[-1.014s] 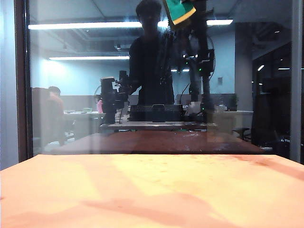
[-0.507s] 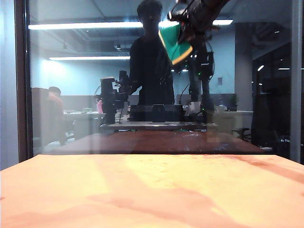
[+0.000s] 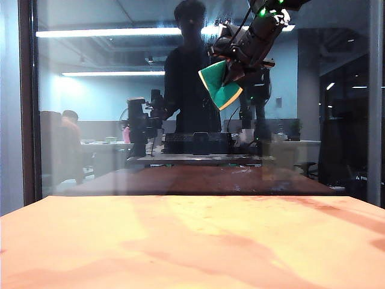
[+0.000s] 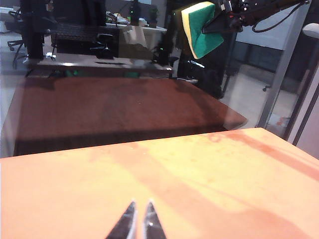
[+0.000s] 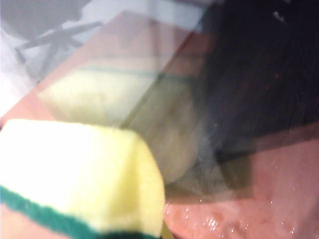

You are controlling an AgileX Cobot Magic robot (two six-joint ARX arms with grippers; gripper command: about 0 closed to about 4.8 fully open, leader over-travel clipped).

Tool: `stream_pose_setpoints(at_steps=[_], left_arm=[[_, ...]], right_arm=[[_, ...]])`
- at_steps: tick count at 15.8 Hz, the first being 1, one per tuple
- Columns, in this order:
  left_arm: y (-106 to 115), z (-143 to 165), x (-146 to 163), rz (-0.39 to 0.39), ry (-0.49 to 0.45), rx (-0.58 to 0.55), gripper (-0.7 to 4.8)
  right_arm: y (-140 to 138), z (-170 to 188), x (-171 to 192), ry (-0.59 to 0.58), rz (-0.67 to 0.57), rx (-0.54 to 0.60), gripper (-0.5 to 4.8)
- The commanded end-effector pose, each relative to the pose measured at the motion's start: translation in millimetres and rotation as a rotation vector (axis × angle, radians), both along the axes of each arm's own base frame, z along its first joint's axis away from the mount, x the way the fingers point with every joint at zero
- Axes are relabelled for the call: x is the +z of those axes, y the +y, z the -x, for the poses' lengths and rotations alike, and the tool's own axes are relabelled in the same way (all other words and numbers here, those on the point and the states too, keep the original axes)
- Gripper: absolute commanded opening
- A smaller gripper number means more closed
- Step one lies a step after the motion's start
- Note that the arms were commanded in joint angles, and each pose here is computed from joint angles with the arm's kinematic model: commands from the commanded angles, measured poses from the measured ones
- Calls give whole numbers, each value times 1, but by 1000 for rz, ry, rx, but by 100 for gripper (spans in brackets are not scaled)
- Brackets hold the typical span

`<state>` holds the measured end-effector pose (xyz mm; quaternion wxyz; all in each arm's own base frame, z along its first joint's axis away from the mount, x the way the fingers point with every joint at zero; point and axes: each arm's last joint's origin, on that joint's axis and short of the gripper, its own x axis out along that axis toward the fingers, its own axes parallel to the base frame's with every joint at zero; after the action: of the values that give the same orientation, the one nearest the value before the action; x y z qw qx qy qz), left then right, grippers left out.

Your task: Pick up the sponge from the table, wipe the water off the glass, and finally place the sponge back on the table.

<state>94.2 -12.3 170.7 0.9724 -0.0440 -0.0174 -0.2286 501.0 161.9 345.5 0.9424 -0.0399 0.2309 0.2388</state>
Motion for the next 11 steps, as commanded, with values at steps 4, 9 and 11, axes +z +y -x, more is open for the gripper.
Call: stream_pose_setpoints(at_steps=[4, 9, 11], left_arm=[[0, 0, 2, -3, -12, 4, 24], [0, 0, 2, -3, -12, 4, 24], [0, 0, 2, -3, -12, 4, 24]], right_arm=[[3, 11, 30, -113, -22, -10, -9], [-6, 35, 82, -271, -71, -19, -9], [-10, 47, 104, -342, -95, -19, -9]])
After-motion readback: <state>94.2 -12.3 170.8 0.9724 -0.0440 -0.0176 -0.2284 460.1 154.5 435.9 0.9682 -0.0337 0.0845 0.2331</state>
